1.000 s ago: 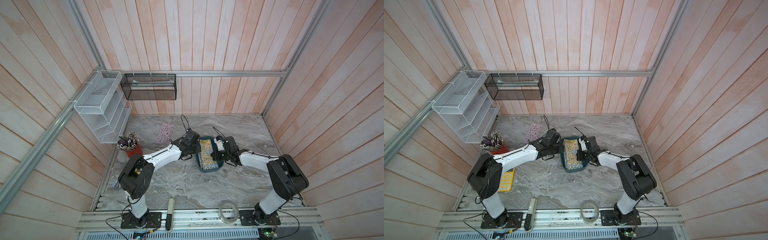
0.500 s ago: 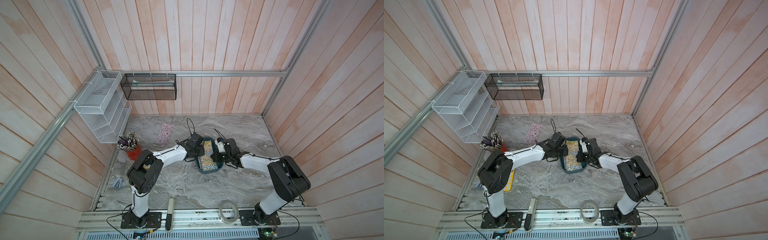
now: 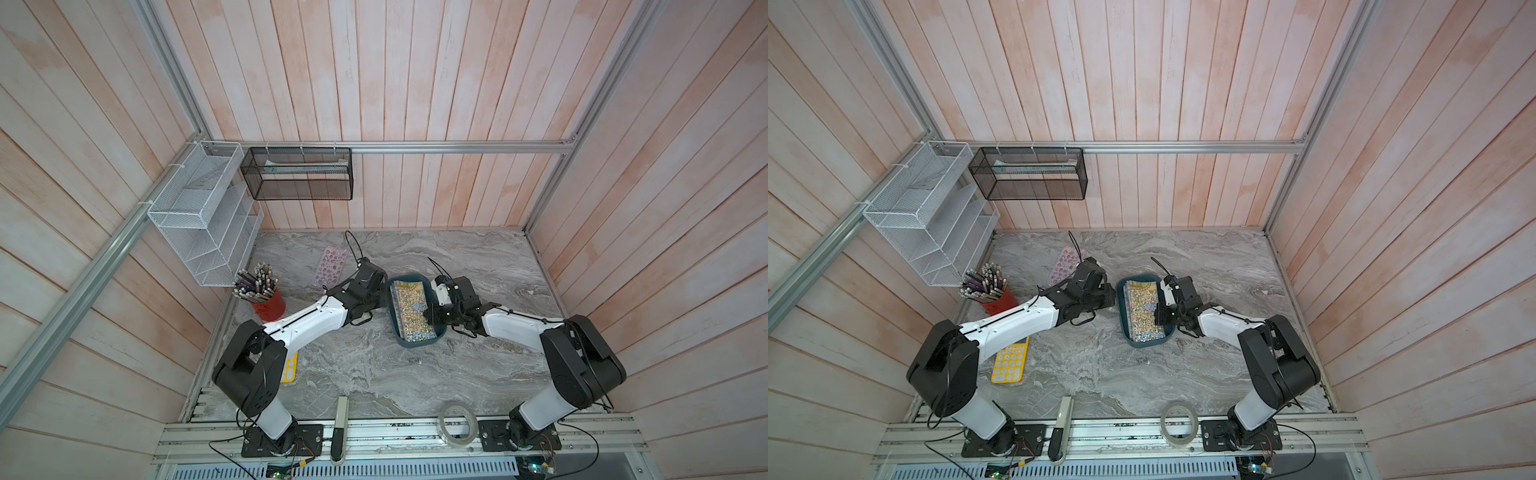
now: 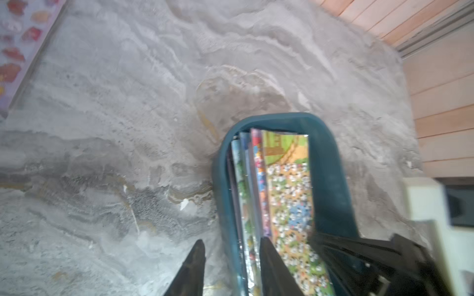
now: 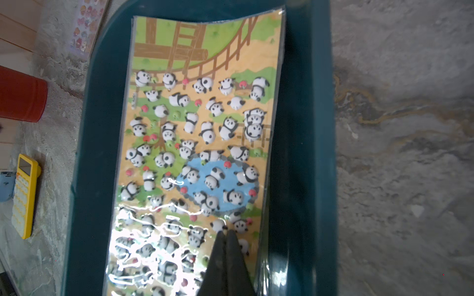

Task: Take the stickers out of the storage box
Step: Move the storage box to the center of the board.

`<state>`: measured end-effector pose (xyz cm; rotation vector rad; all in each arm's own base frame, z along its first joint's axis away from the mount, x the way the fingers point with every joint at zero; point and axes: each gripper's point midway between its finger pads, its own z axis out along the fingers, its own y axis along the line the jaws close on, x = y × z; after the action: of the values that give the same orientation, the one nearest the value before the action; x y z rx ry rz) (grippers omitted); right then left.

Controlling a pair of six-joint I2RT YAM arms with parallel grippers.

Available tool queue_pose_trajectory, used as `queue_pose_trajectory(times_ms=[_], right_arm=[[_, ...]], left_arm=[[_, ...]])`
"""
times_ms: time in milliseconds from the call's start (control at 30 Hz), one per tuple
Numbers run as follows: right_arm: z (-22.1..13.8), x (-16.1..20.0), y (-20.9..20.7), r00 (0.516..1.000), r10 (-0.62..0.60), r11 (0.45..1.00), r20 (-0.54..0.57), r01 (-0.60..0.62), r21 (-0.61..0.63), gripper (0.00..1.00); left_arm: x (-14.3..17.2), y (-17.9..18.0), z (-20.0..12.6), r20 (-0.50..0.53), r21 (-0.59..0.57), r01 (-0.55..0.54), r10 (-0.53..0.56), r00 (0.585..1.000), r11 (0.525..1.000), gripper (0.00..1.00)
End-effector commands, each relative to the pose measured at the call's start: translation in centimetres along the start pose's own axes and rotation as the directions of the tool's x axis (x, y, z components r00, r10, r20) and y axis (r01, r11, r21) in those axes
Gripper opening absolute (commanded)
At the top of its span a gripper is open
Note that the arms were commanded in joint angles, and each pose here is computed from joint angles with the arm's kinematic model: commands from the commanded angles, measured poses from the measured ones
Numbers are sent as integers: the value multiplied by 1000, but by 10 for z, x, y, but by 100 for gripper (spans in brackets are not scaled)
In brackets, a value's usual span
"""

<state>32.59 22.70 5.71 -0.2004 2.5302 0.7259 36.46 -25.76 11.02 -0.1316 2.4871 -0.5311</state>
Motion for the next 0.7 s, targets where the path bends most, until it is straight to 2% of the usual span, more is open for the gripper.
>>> queue_pose_trajectory(times_ms=[0, 200, 367, 533, 667], right_arm=[[-4, 5, -2, 1000, -12, 1000, -26, 12, 28, 0], [-4, 15, 10, 998, -23, 999, -60, 20, -49, 0], [5, 27, 23, 995, -14, 994, -95, 3, -112, 0], [18, 33, 39, 992, -20, 988, -123, 1, -156, 0], [21, 29, 40, 993, -20, 990, -113, 3, -143, 0]], left_arm=[[26, -2, 25, -88, 36, 16, -13, 996, 999, 37], [31, -53, 48, -143, 195, 8, 20, 990, 981, 37], [33, -90, 54, -154, 262, -39, 81, 985, 964, 35], [39, -99, 55, -174, 289, -24, 78, 982, 957, 34], [40, -92, 51, -175, 264, -26, 74, 982, 964, 34]])
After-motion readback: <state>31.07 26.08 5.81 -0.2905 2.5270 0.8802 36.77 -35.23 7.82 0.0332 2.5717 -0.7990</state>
